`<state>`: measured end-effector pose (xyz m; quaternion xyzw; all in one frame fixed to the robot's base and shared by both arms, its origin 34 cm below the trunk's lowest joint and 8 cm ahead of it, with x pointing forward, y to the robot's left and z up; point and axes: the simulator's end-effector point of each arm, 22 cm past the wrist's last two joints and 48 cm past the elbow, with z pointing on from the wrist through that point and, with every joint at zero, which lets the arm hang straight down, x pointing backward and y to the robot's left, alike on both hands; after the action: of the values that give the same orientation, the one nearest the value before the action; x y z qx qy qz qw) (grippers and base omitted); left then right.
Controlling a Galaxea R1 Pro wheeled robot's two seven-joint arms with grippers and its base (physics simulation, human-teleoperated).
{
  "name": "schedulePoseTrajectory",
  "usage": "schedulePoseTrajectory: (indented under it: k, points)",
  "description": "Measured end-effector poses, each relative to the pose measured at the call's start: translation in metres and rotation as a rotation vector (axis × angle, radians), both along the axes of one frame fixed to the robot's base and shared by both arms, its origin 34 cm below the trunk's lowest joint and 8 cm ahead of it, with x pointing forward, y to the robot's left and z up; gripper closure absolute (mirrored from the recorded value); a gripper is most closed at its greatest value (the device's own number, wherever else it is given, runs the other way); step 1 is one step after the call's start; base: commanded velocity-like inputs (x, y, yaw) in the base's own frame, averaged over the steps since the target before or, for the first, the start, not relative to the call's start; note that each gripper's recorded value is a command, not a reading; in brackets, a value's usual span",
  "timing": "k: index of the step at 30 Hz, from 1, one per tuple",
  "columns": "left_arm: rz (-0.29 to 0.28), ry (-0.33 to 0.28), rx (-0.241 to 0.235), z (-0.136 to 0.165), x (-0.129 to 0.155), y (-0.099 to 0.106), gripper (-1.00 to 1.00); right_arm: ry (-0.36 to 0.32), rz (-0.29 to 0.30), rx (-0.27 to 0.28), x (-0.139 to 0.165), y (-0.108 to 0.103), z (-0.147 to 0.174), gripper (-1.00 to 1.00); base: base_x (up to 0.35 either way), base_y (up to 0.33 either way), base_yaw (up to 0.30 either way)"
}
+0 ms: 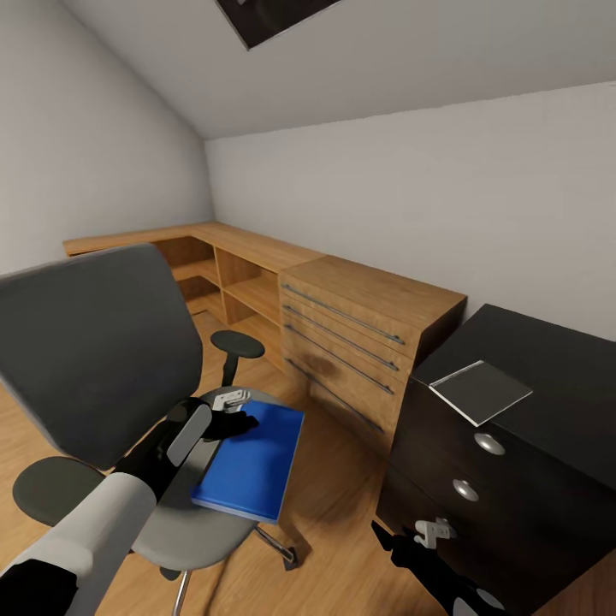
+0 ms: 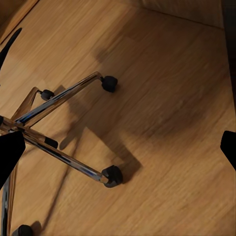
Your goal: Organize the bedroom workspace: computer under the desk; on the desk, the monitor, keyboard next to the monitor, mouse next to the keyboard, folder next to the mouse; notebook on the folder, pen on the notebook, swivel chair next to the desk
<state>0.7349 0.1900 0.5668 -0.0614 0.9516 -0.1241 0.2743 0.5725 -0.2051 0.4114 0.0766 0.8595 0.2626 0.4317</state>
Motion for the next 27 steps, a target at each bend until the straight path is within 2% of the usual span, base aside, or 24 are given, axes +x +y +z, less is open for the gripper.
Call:
schedulePoseTrajectory:
  k: [27]
  points:
    - [0.003, 0.001, 0.004, -0.0003, 0.0001, 0.004, -1.0, 0.002, 0.001, -0.001, -0.0008, 0.0001, -0.0009, -1.0, -0.014, -0.016, 0.0]
